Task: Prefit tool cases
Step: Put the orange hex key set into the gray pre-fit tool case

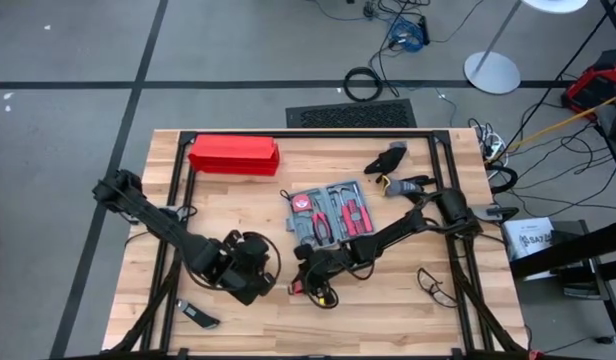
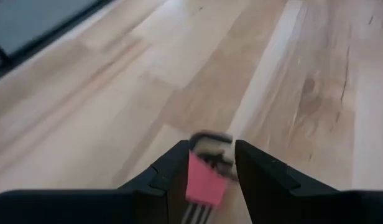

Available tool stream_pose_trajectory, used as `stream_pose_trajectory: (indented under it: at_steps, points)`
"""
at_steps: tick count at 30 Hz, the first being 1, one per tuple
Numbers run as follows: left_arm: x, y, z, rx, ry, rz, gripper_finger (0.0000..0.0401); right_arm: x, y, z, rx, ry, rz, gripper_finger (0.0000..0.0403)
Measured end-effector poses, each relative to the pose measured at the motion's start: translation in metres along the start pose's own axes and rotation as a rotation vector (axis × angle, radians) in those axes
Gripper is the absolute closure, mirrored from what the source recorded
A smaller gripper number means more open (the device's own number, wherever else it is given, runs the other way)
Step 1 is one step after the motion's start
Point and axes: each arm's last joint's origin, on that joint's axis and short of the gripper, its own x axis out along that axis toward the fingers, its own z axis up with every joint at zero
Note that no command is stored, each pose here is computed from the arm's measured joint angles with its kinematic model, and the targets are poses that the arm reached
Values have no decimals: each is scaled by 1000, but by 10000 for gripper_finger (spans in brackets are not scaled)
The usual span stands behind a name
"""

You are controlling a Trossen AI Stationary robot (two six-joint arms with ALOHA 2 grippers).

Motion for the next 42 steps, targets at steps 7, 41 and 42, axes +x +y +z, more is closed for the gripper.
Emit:
stream_pose_trajectory:
  at_steps: [7, 41, 42]
  points:
    - [-13, 3, 4, -12, -90, -15, 397, 9, -8, -10, 25, -10, -18, 276]
    - [-13, 4, 6, 18, -174, 20, 397, -27, -30, 16, 157, 3, -75, 403]
    - [-13, 5, 7, 30, -186, 30, 397, -33, -35, 18, 175, 24, -99, 403]
